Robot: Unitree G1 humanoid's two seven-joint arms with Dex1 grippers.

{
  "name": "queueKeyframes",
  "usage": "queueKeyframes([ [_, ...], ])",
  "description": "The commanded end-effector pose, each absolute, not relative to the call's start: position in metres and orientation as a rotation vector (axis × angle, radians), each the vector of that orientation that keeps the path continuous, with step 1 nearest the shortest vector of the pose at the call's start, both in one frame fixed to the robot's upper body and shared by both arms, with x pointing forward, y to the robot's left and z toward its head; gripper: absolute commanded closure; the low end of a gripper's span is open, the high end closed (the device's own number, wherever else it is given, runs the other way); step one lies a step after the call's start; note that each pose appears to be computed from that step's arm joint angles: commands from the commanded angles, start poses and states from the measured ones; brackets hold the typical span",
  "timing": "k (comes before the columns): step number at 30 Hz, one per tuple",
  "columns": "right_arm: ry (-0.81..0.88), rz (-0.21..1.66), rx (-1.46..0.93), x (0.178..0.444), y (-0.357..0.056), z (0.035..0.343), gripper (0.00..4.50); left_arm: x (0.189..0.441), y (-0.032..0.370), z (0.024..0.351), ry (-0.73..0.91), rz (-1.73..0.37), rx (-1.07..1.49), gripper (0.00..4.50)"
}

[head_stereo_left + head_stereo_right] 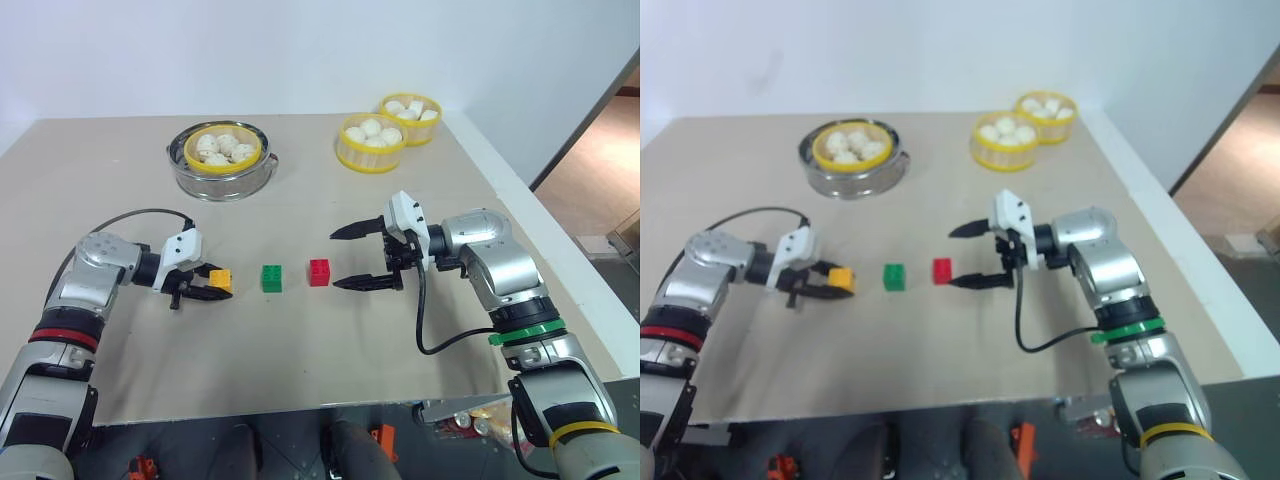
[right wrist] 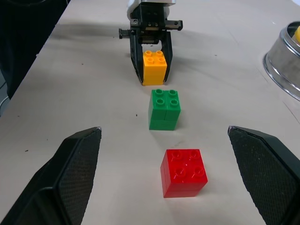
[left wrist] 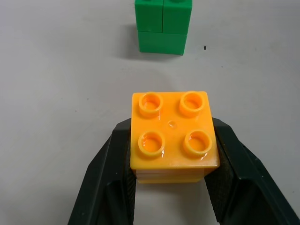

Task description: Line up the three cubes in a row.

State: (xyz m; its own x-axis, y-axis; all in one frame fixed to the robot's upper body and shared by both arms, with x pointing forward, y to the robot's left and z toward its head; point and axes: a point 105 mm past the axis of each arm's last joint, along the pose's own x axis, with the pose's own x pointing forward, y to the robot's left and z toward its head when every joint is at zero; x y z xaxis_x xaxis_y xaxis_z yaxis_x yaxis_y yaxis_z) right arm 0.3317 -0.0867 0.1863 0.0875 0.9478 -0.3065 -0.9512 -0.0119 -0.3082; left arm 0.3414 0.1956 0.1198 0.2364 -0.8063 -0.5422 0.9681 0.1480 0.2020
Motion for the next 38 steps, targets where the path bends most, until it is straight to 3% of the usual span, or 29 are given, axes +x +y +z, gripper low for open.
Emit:
queueKeyframes([
  [1, -0.027, 1.495, -0.522, 0.330, -0.089, 0.194, 0.00, 0.340, 0.198, 0.118, 0.378, -1.323, 0.580, 3.13],
  [2, -0.027, 1.495, -0.522, 0.330, -0.090, 0.194, 0.00, 0.340, 0.199, 0.118, 0.382, -1.324, 0.580, 3.13],
  [3, -0.026, 1.494, -0.522, 0.330, -0.090, 0.194, 0.00, 0.340, 0.199, 0.118, 0.384, -1.322, 0.587, 2.11],
  [9, -0.026, 1.491, -0.523, 0.330, -0.090, 0.193, 0.00, 0.342, 0.201, 0.120, 0.374, -1.325, 0.621, 0.06],
  [16, -0.034, 1.485, -0.520, 0.330, -0.090, 0.196, 0.00, 0.342, 0.201, 0.143, 0.317, -1.312, 0.627, 0.02],
  [23, -0.115, 1.448, -0.386, 0.328, -0.085, 0.225, 0.00, 0.342, 0.209, 0.187, 0.236, -1.210, 0.538, 0.02],
  [28, -0.182, 1.289, -0.290, 0.340, -0.098, 0.239, 0.00, 0.338, 0.206, 0.217, 0.109, -1.091, 0.339, 0.02],
  [33, -0.230, 1.028, -0.206, 0.355, -0.117, 0.231, 0.00, 0.346, 0.225, 0.211, 0.021, -0.779, 0.306, 0.02],
  [38, -0.168, 0.915, -0.208, 0.342, -0.128, 0.195, 0.00, 0.333, 0.255, 0.186, 0.013, -0.487, 0.284, 0.02],
])
